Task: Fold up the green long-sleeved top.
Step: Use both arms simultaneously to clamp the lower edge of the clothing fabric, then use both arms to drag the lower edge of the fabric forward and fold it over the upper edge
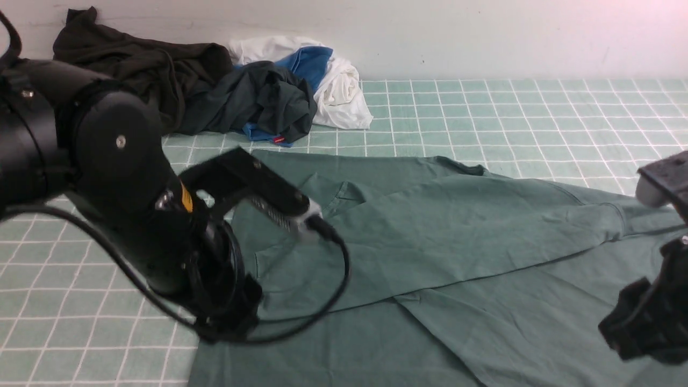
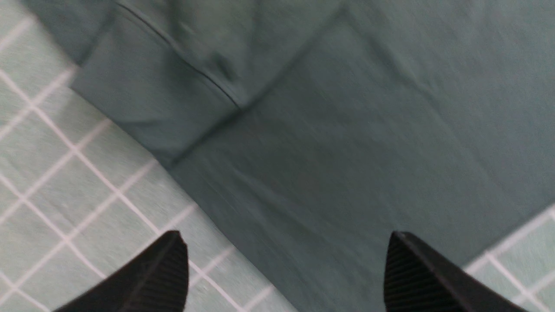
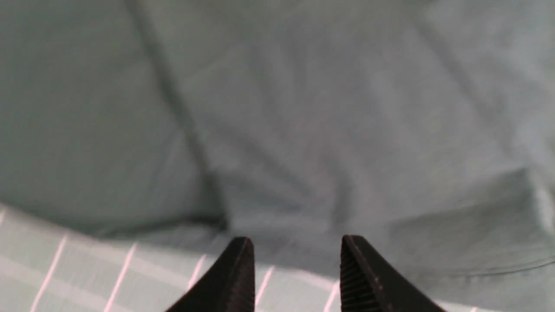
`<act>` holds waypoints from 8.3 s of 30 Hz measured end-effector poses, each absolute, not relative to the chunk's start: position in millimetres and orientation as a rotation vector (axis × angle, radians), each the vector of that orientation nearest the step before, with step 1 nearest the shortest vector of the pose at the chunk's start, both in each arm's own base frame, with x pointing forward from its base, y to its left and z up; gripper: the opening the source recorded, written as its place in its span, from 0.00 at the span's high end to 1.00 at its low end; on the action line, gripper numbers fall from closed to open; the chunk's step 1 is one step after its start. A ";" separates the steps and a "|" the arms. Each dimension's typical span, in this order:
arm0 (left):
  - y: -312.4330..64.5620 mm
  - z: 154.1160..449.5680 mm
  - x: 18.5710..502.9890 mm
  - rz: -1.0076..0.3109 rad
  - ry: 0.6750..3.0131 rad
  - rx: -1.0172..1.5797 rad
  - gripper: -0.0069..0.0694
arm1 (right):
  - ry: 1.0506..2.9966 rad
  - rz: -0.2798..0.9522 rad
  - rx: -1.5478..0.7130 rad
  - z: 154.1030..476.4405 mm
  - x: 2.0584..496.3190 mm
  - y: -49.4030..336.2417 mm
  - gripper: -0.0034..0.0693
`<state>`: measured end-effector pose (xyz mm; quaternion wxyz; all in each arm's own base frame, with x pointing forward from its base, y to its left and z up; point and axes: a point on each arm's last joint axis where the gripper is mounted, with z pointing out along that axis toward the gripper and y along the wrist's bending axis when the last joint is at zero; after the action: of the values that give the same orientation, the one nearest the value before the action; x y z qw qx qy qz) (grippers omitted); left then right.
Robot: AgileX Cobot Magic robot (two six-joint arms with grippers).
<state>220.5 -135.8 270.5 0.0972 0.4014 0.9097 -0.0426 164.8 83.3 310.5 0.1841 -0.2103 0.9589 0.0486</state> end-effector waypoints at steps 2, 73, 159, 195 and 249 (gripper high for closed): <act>-138.4 252.3 203.5 -0.119 2.709 1.340 0.18 | 2.666 0.162 -0.685 316.2 151.8 90.3 0.58; -120.0 214.6 151.7 0.169 2.702 1.759 0.90 | 2.458 0.096 -1.115 324.8 130.8 92.5 0.54; -91.8 244.9 443.4 0.268 2.750 0.979 0.82 | 2.451 -0.286 -1.137 228.0 420.2 50.7 0.95; -103.9 171.1 460.1 0.137 2.752 1.337 0.91 | 2.465 -0.250 -1.104 229.0 420.5 50.5 0.95; -100.9 163.3 495.2 0.122 2.601 1.216 0.41 | 2.427 -0.291 -0.990 200.9 441.7 44.1 0.95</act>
<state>495.2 -100.9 163.3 0.1332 0.4194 0.8970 0.0421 441.7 44.1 200.9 0.2497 -0.3635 0.8912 -0.1067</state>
